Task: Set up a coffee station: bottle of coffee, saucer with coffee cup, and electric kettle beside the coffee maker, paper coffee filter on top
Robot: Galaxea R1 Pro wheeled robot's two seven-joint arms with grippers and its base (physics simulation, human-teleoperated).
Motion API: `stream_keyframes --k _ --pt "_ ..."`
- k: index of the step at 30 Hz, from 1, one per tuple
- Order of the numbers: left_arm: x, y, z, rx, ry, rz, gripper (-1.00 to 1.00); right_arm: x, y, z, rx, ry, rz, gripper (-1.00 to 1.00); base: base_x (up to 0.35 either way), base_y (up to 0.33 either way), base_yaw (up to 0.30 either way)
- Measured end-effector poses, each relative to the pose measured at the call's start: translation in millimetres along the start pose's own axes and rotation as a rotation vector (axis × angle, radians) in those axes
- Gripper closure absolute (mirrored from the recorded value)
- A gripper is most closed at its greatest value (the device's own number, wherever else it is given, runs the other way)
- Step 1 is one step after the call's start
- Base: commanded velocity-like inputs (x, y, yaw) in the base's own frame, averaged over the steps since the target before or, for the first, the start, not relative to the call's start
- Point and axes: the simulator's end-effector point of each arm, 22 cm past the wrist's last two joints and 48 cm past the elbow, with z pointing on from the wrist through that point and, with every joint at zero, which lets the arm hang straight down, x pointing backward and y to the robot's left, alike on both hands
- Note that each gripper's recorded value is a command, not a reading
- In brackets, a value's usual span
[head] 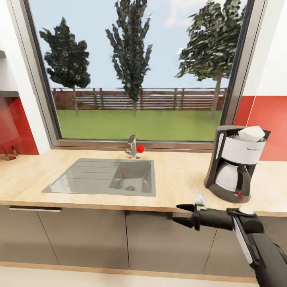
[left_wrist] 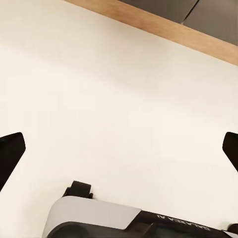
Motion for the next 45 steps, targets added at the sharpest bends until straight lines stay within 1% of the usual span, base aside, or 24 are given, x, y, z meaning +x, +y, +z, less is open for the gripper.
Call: stream_keyframes --k 1,2,3,6,7,8,12,13,15,16,17,18,19,21,22,24,25,29,31,38,45 --pt "0 0 0.0 0.000 0.000 0.000 -1.00 15 -3 -8.8 0.014 -0.003 0.018 -1.00 0.000 0.000 0.000" --pt "0 0 0.0 0.001 0.000 0.000 -1.00 23 -5 -13.1 0.022 -0.003 0.031 -1.00 0.000 0.000 0.000" --pt "0 0 0.0 0.001 0.000 0.000 -1.00 41 -9 -20.9 0.040 0.001 0.051 -1.00 0.000 0.000 0.000" --pt "0 -1 0.0 0.002 0.000 0.000 -1.00 70 -15 -30.3 0.063 0.016 0.066 -1.00 0.000 0.000 0.000" --pt "0 -1 0.0 0.004 0.000 0.000 -1.00 119 -24 -40.6 0.088 0.048 0.091 -1.00 0.000 0.000 0.000" --pt "0 -1 0.0 0.004 0.000 0.000 -1.00 137 -26 -44.8 0.097 0.061 0.116 -1.00 0.000 0.000 0.000" --pt "0 -2 0.0 0.006 0.000 0.000 -1.00 189 -38 -66.7 0.145 0.111 0.176 -1.00 0.000 0.000 0.000" --pt "0 -3 0.0 0.009 0.001 0.002 -1.00 228 -46 -87.2 0.182 0.154 0.210 -1.00 0.000 0.000 0.000" --pt "1 -5 -0.1 0.012 0.001 0.005 -1.00 281 -56 -123.3 0.239 0.195 0.274 -1.00 0.000 0.000 0.000" --pt "1 -5 -0.1 0.013 0.002 0.006 -1.00 309 -58 -143.7 0.275 0.221 0.316 -1.00 0.000 0.000 0.000" --pt "1 -6 -0.1 0.014 0.002 0.005 -1.00 330 -61 -159.5 0.311 0.244 0.347 -1.00 0.000 0.000 0.000" --pt "2 -8 -0.2 0.016 0.003 0.003 -1.00 363 -65 -186.0 0.382 0.283 0.393 -1.00 0.000 0.000 0.000" --pt "2 -8 -0.3 0.016 0.003 0.003 -1.00 381 -66 -199.2 0.423 0.302 0.420 -1.00 0.000 0.000 0.000" --pt "2 -9 -0.3 0.017 0.004 0.001 -1.00 410 -68 -221.2 0.509 0.337 0.450 -1.00 0.000 0.000 0.000" --pt "2 -8 -0.3 0.016 0.004 -0.001 -1.00 434 -72 -240.4 0.598 0.370 0.465 -1.00 0.000 0.000 0.000" --pt "3 -8 -0.3 0.015 0.005 -0.002 -1.00 451 -78 -258.6 0.690 0.397 0.463 -1.00 0.000 0.000 0.000" --pt "3 -8 -0.4 0.015 0.006 -0.003 -1.00 467 -84 -278.8 0.790 0.429 0.453 -1.00 0.000 0.000 0.000" --pt "4 -8 -0.4 0.014 0.008 -0.004 -1.00 478 -89 -295.6 0.869 0.452 0.442 -1.00 0.000 0.000 0.000" --pt "4 -8 -0.4 0.014 0.008 -0.004 -1.00 480 -89 -298.1 0.882 0.456 0.440 -1.00 0.000 0.000 0.000" --pt "5 -7 -0.4 0.012 0.010 -0.005 -1.00 482 -91 -305.0 0.907 0.464 0.435 -1.00 0.000 0.000 0.000" --pt "5 -9 -0.5 0.014 0.010 -0.005 -1.00 482 -90 -303.9 0.901 0.463 0.438 -1.00 0.000 0.000 0.000"
